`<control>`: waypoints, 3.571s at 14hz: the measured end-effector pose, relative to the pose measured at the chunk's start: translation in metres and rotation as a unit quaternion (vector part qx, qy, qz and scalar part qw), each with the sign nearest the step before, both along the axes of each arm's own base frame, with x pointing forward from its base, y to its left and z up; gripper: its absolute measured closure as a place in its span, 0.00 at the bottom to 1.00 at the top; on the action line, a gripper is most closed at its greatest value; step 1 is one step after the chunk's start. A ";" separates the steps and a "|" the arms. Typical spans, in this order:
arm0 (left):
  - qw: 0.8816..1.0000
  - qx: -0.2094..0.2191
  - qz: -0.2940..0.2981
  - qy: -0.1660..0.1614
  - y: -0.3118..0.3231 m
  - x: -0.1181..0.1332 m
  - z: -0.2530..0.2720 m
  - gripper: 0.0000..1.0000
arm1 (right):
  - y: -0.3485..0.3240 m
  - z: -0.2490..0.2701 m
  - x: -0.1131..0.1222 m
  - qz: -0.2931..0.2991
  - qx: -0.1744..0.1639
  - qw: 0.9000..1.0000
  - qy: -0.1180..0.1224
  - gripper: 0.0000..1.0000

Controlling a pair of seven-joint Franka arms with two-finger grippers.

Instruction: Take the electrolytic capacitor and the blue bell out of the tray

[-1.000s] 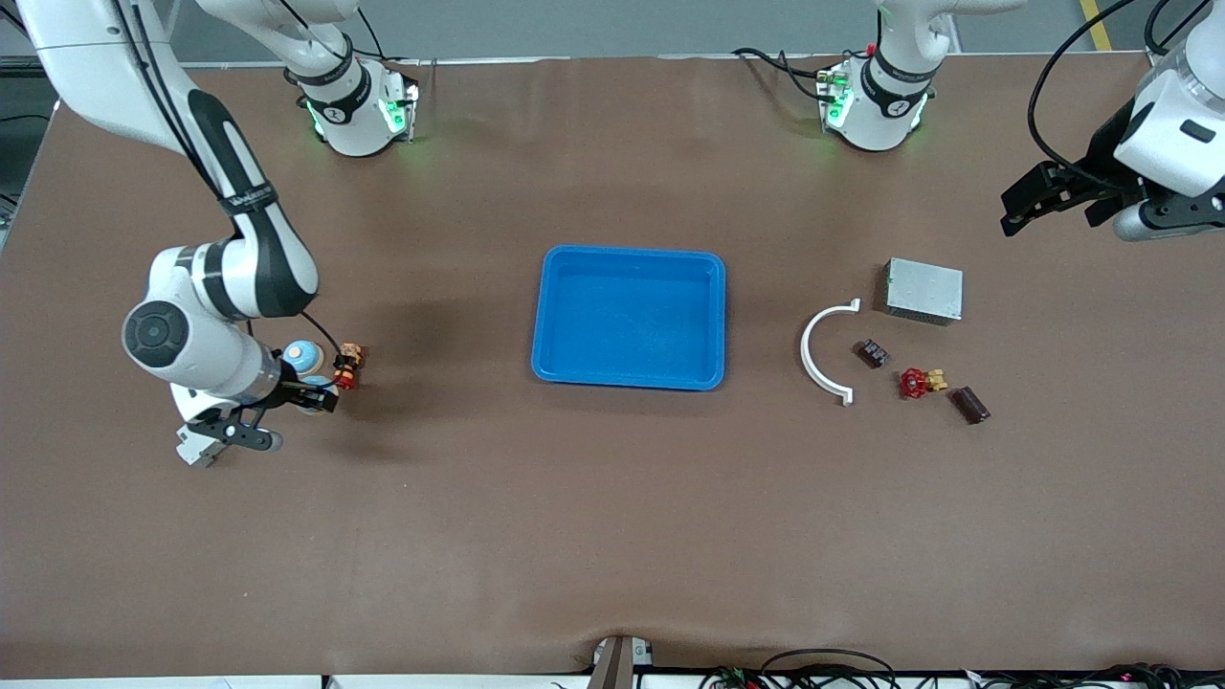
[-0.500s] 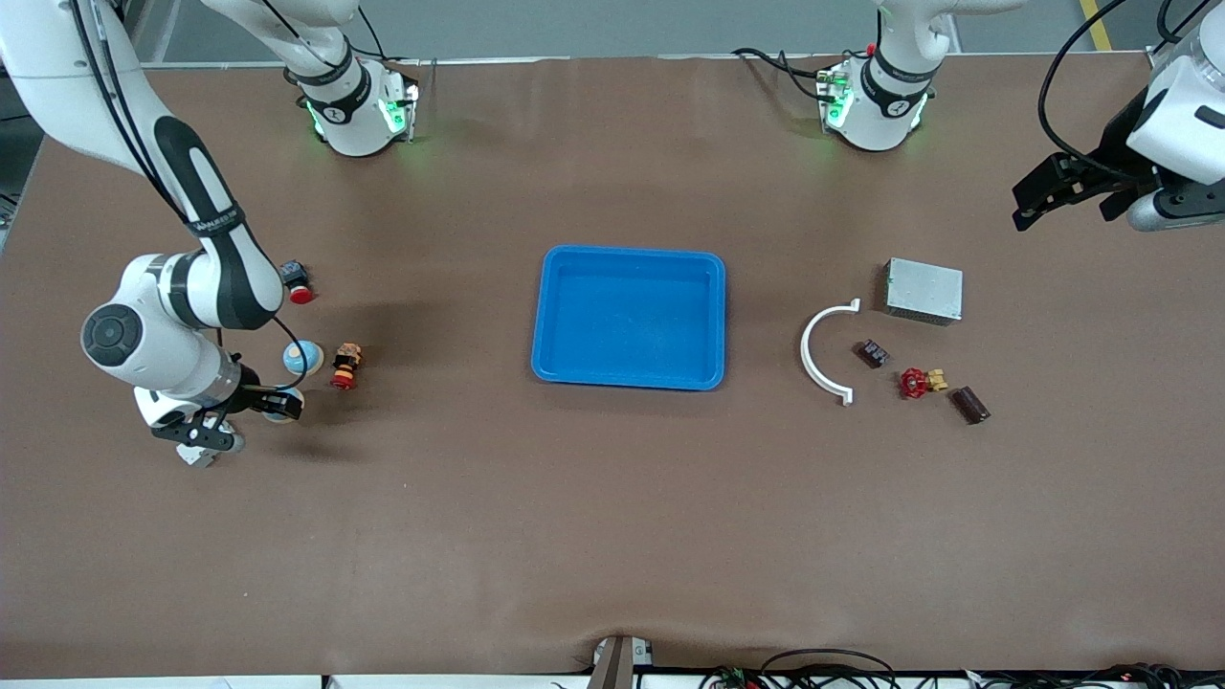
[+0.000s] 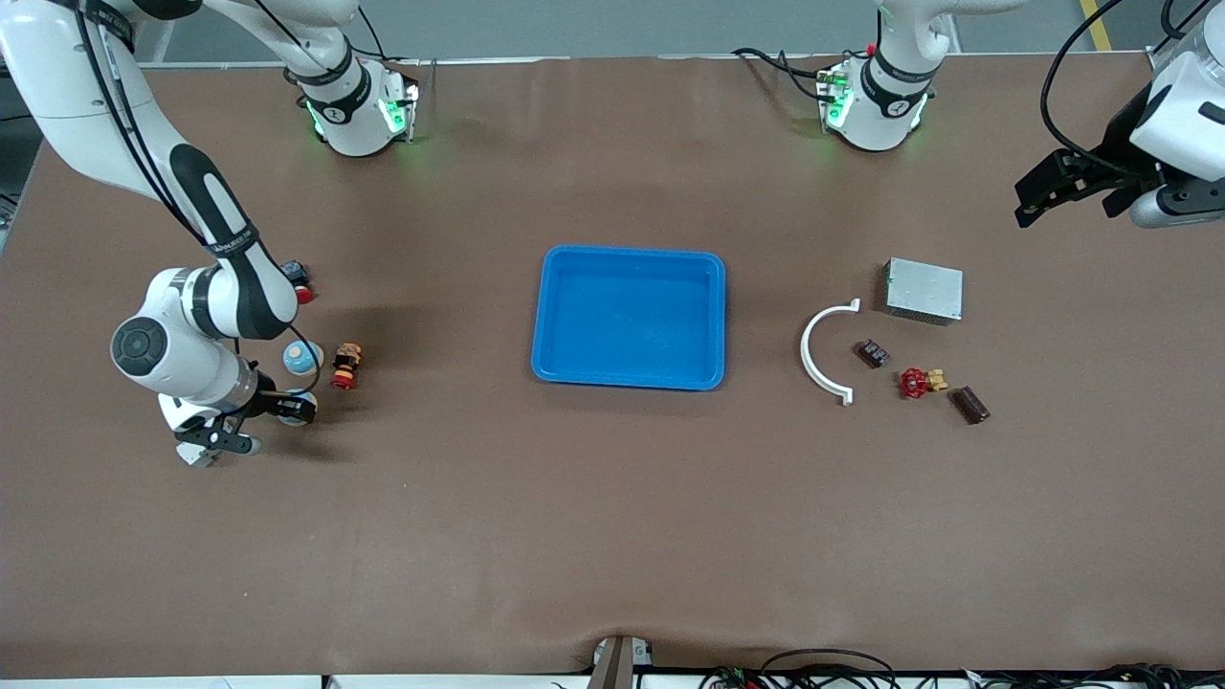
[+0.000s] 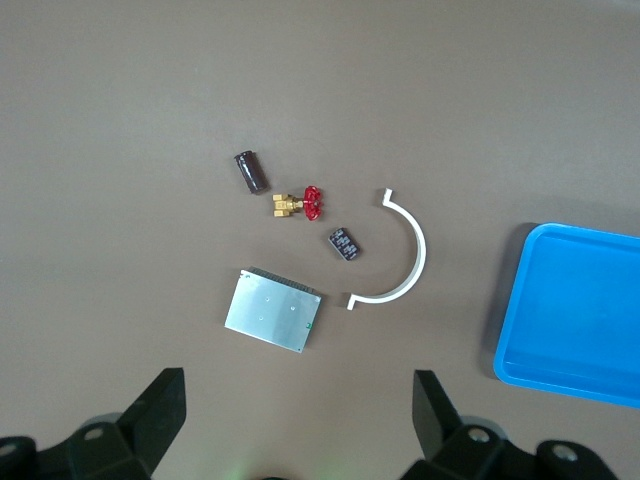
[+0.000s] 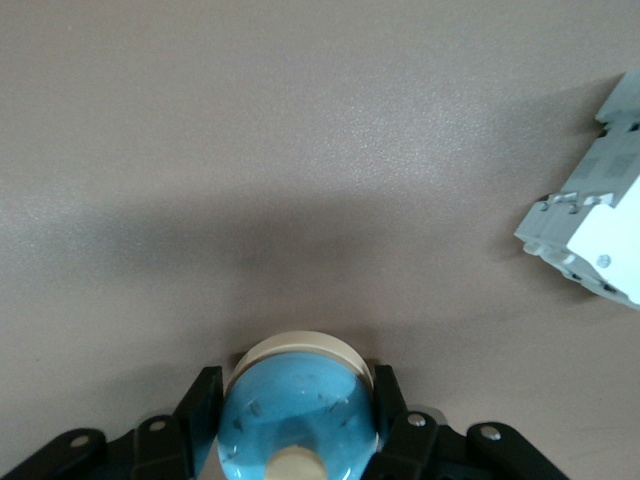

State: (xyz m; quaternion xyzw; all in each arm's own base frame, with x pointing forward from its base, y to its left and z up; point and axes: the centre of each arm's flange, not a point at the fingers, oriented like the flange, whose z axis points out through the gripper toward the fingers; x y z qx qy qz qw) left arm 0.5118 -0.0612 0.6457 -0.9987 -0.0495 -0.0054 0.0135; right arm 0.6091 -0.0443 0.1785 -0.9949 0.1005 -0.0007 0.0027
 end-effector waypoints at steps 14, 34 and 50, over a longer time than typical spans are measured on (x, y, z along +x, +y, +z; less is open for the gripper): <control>1.000 0.001 0.000 0.009 0.001 -0.002 -0.002 0.00 | -0.012 -0.001 0.000 -0.001 0.000 1.000 -0.007 0.30; 1.000 0.002 0.000 0.017 0.000 -0.004 -0.003 0.00 | -0.014 0.035 0.021 0.001 -0.003 1.000 0.031 0.00; 1.000 0.002 0.000 0.017 0.000 -0.004 -0.002 0.00 | 0.046 0.334 0.003 0.030 -0.014 0.999 0.038 0.00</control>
